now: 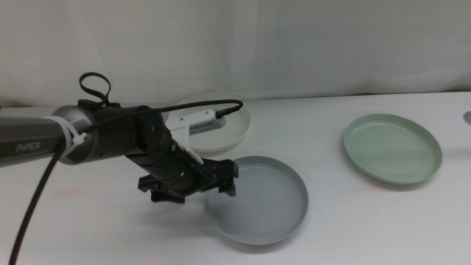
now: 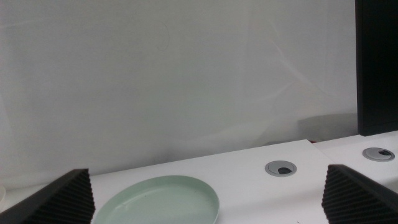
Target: Stack the three bowls on top of each other.
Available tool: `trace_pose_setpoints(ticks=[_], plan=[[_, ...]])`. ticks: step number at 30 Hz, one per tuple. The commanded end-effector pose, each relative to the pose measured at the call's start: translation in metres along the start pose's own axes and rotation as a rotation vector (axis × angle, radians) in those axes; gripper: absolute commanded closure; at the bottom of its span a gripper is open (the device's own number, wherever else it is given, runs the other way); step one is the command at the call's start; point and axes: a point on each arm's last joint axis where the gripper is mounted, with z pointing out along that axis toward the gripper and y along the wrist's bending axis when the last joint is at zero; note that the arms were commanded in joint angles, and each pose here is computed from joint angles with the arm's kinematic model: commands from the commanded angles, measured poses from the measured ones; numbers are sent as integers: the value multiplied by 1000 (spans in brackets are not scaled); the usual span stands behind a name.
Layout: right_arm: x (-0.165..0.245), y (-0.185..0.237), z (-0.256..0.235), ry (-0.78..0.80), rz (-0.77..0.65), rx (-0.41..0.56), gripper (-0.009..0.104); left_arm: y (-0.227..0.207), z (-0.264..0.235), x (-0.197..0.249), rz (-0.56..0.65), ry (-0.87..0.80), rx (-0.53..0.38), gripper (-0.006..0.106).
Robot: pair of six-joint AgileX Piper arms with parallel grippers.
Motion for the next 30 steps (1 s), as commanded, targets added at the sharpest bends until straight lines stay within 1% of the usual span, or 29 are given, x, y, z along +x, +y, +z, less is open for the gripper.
trace_pose_setpoints(ticks=[1,4,6,9,11,12,14,17,20,22,26,28,30], plan=[[4,-1,0,1,-6,5,-8,-5,-11,-3,25,-56,21,9],[4,-1,0,1,-6,5,-8,-10,-30,-10,63,-145,42,9],[4,-1,0,1,-6,5,-8,-12,-47,-14,111,-222,41,9],[4,-1,0,1,-6,5,-8,-16,-81,-19,219,-353,14,9],[4,-1,0,1,-6,5,-8,-14,-105,-20,275,-431,-27,9],[4,-1,0,1,-6,5,-8,-11,-115,-20,273,-449,-42,9],[4,-1,0,1,-6,5,-8,0,-140,-17,204,-466,-62,9],[4,-1,0,1,-6,5,-8,17,-173,-8,151,-462,-101,9],[4,-1,0,1,-6,5,-8,30,-204,3,160,-488,-165,9],[4,-1,0,1,-6,5,-8,32,-220,10,176,-529,-189,9],[4,-1,0,1,-6,5,-8,32,-230,13,178,-567,-196,9],[4,-1,0,1,-6,5,-8,32,-224,7,161,-571,-192,9],[4,-1,0,1,-6,5,-8,33,-218,0,176,-582,-205,9]])
